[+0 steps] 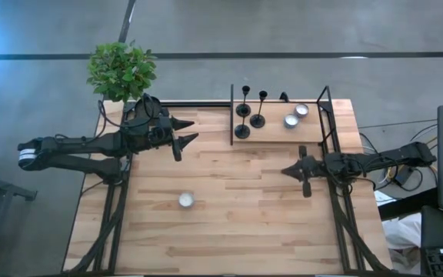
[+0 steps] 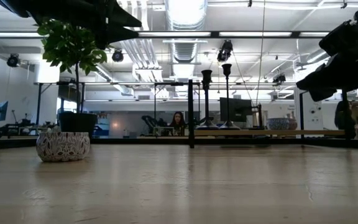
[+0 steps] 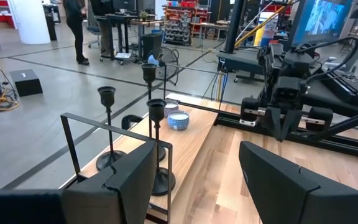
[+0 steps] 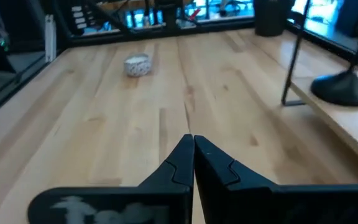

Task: Pick & Place candle stick holders
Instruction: Put the red scented candle on the shelf

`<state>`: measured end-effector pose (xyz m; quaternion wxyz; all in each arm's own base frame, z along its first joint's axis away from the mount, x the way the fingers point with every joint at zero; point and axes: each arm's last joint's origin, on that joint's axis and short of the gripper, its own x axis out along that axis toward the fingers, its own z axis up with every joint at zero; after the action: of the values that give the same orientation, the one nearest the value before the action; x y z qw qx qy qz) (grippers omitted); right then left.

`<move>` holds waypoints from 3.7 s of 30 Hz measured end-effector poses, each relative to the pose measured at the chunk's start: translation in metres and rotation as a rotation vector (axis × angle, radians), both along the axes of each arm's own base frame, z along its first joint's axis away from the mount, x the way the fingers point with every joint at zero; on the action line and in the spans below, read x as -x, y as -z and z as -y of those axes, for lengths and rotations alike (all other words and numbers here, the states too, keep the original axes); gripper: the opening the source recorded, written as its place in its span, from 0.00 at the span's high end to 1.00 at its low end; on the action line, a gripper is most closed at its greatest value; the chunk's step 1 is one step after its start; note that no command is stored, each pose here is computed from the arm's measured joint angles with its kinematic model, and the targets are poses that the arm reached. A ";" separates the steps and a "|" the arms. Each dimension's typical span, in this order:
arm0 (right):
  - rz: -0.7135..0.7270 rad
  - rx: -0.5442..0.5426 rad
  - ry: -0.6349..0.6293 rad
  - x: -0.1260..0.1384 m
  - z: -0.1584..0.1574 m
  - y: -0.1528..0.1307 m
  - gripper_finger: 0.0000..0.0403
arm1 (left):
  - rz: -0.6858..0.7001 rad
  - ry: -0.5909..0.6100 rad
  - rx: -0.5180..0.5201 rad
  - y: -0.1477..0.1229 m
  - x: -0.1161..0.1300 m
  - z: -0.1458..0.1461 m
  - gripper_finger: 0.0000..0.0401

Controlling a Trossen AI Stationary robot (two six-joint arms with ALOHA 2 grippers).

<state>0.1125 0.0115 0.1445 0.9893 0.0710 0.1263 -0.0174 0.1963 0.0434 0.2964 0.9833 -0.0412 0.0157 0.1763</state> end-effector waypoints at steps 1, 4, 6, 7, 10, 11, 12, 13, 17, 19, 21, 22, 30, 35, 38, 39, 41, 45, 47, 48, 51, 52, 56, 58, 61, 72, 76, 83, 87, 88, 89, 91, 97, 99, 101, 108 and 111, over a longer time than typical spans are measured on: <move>-0.004 0.020 -0.011 0.000 0.000 0.000 0.98 | 0.000 0.000 0.000 0.000 0.000 0.000 0.41; -0.006 0.054 -0.022 0.000 0.000 0.000 0.98 | 0.001 0.000 0.000 0.000 0.000 0.000 0.41; -0.007 0.054 -0.021 0.000 0.000 0.001 0.98 | 0.001 0.000 0.000 0.000 0.000 0.000 0.41; -0.006 0.055 -0.020 0.000 0.000 0.001 0.98 | 0.001 0.000 0.000 0.000 0.000 0.000 0.41; -0.006 0.055 -0.019 0.000 0.000 0.001 0.98 | 0.002 0.000 0.000 0.000 0.000 0.000 0.41; -0.006 0.053 -0.019 0.000 0.000 0.001 0.98 | 0.003 0.000 -0.001 0.000 0.000 0.000 0.41; -0.006 0.051 -0.018 0.000 0.000 0.001 0.98 | 0.003 0.000 -0.001 0.000 0.000 0.000 0.41; -0.006 0.052 -0.018 0.000 0.000 0.001 0.98 | 0.003 0.000 -0.001 0.000 0.000 0.000 0.41; -0.006 0.051 -0.018 0.000 0.000 0.001 0.98 | 0.003 0.000 -0.001 0.000 0.000 0.000 0.41; -0.006 0.051 -0.018 0.000 0.000 0.001 0.98 | 0.003 0.000 -0.001 0.000 0.000 0.000 0.41; -0.006 0.051 -0.018 0.000 0.000 0.000 0.98 | 0.003 0.000 0.000 0.000 0.000 0.000 0.41; -0.006 0.051 -0.018 0.000 0.000 0.000 0.98 | 0.004 0.000 0.004 0.000 0.000 0.000 0.41; -0.006 0.050 -0.017 0.000 0.000 0.000 0.98 | 0.126 0.003 0.330 -0.001 0.000 0.001 0.41; -0.005 0.050 -0.017 0.000 0.000 0.000 0.98 | 0.171 0.011 0.452 -0.001 0.000 0.001 0.41; -0.005 0.050 -0.017 0.000 0.000 0.000 0.98 | 0.049 0.090 0.363 0.004 -0.002 0.004 0.41; -0.005 0.051 -0.017 0.000 0.000 0.000 0.98 | -0.040 0.116 0.353 0.008 -0.002 0.007 0.41; -0.006 0.051 -0.016 0.000 0.000 0.000 0.98 | -0.221 0.143 0.381 0.013 -0.002 0.013 0.41; -0.005 0.050 -0.015 0.000 0.000 0.000 0.98 | -0.509 0.172 0.401 0.015 0.000 0.027 0.41; -0.005 0.050 -0.015 0.000 0.000 0.000 0.98 | -0.589 0.185 0.396 0.014 -0.002 0.033 0.41; -0.005 0.050 -0.015 0.000 0.000 0.000 0.98 | -0.613 0.196 0.393 0.014 -0.004 0.037 0.41; -0.005 0.050 -0.015 0.000 0.000 0.000 0.98 | -0.679 0.246 0.388 0.016 -0.013 0.050 0.41; -0.005 0.049 -0.015 0.000 0.000 0.000 0.98 | -0.722 0.271 0.383 0.019 -0.015 0.056 0.41; -0.005 0.049 -0.015 0.000 0.000 0.000 0.98 | -0.963 0.378 0.309 0.037 -0.016 0.085 0.41; -0.005 0.049 -0.016 0.000 0.000 0.000 0.98 | -1.065 0.406 0.272 0.046 -0.015 0.095 0.41; -0.005 0.049 -0.017 0.000 0.000 0.000 0.98 | -1.116 0.418 0.270 0.054 -0.018 0.107 0.41; -0.005 0.049 -0.017 0.000 0.000 0.000 0.98 | -1.011 0.319 0.440 0.062 -0.038 0.113 0.41; -0.005 0.049 -0.017 0.000 0.000 0.000 0.98 | -1.017 0.316 0.443 0.064 -0.040 0.113 0.41; -0.005 0.049 -0.017 0.000 0.000 0.000 0.98 | -1.056 0.327 0.455 0.065 -0.036 0.112 0.40; -0.006 0.049 -0.017 0.000 0.000 0.000 0.98 | -1.079 0.348 0.483 0.066 -0.034 0.112 0.32; -0.006 0.049 -0.017 0.000 0.000 0.000 0.98 | -1.084 0.350 0.492 0.067 -0.034 0.113 0.29; -0.006 0.049 -0.017 0.000 0.000 0.000 0.98 | -1.094 0.353 0.502 0.070 -0.032 0.113 0.27; -0.006 0.049 -0.017 0.000 0.000 0.000 0.98 | -1.125 0.362 0.517 0.076 -0.029 0.114 0.22; -0.006 0.049 -0.017 0.000 0.000 0.000 0.98 | -1.183 0.351 0.520 0.092 -0.021 0.112 0.13; -0.006 0.049 -0.017 0.000 0.000 0.000 0.98 | -1.200 0.344 0.519 0.098 -0.018 0.111 0.13; -0.006 0.049 -0.017 0.000 0.000 0.000 0.98 | -1.222 0.338 0.516 0.105 -0.014 0.111 0.14; -0.006 0.049 -0.017 0.000 0.000 0.000 0.98 | -1.254 0.358 0.451 0.130 -0.002 0.112 0.20; -0.006 0.049 -0.016 0.000 0.000 0.000 0.98 | -1.229 0.379 0.440 0.136 -0.001 0.112 0.25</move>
<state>0.1128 0.0117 0.1440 0.9904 0.0455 0.1296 -0.0126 0.1976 -0.0690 0.1605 0.7785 -0.1292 0.6140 -0.0148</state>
